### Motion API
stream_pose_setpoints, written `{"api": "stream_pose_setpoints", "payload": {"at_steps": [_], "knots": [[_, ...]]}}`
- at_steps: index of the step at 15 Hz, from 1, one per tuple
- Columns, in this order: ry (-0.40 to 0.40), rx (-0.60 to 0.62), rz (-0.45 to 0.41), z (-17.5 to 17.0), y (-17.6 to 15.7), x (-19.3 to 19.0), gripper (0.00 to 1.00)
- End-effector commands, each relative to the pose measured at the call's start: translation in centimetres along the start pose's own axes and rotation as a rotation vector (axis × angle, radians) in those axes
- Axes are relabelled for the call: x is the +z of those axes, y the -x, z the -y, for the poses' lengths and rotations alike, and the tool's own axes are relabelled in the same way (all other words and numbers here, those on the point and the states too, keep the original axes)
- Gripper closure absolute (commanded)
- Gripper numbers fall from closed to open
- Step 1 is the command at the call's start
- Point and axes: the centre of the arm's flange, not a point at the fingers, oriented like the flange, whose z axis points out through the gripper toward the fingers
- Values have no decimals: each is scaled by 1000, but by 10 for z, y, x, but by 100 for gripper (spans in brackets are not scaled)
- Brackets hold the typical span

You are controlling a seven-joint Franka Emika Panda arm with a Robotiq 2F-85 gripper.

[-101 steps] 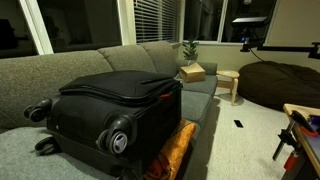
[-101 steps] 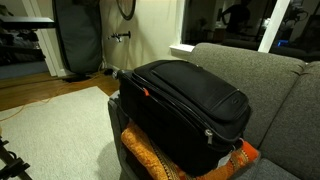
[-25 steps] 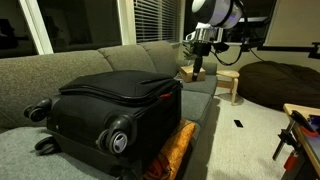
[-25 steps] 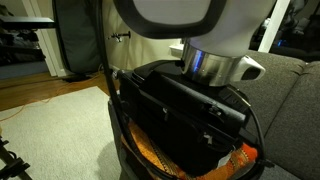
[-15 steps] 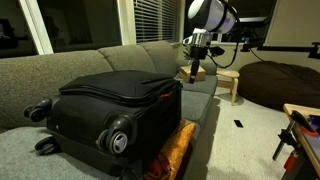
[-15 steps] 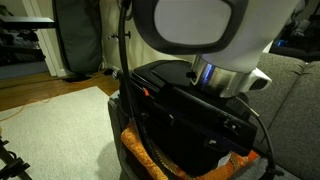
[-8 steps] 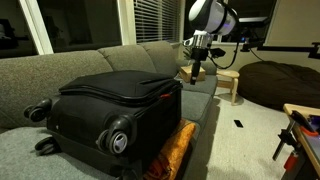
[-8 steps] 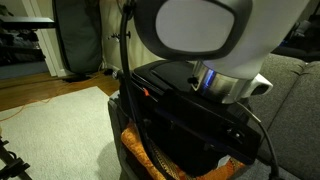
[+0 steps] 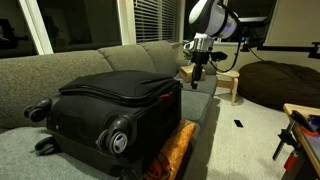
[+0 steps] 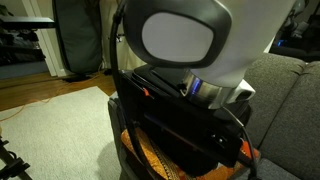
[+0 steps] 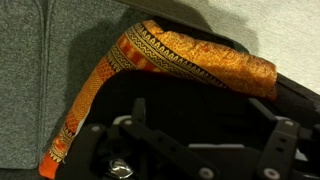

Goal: Move the zip to the left

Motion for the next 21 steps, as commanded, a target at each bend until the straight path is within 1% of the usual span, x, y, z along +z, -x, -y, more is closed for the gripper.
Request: {"api": "stream_pose_setpoints", "payload": {"at_steps": [1,2,3,9,11,14,17,19,21], "knots": [[2,-3,-37,11,17,2,0],[1,1,-38,12,20,3,0],[-10,4,-5,4,4,6,0],[-12,8,-5,6,6,8,0],[-2,9,-25,-7,-11,6,0],[32,15,-70,-33,-43,-5,0],[64,17,-94,-58,-72,-12,0],[85,18,-90,-73,-85,-11,0],[82,18,-61,-83,-92,-7,0]]}}
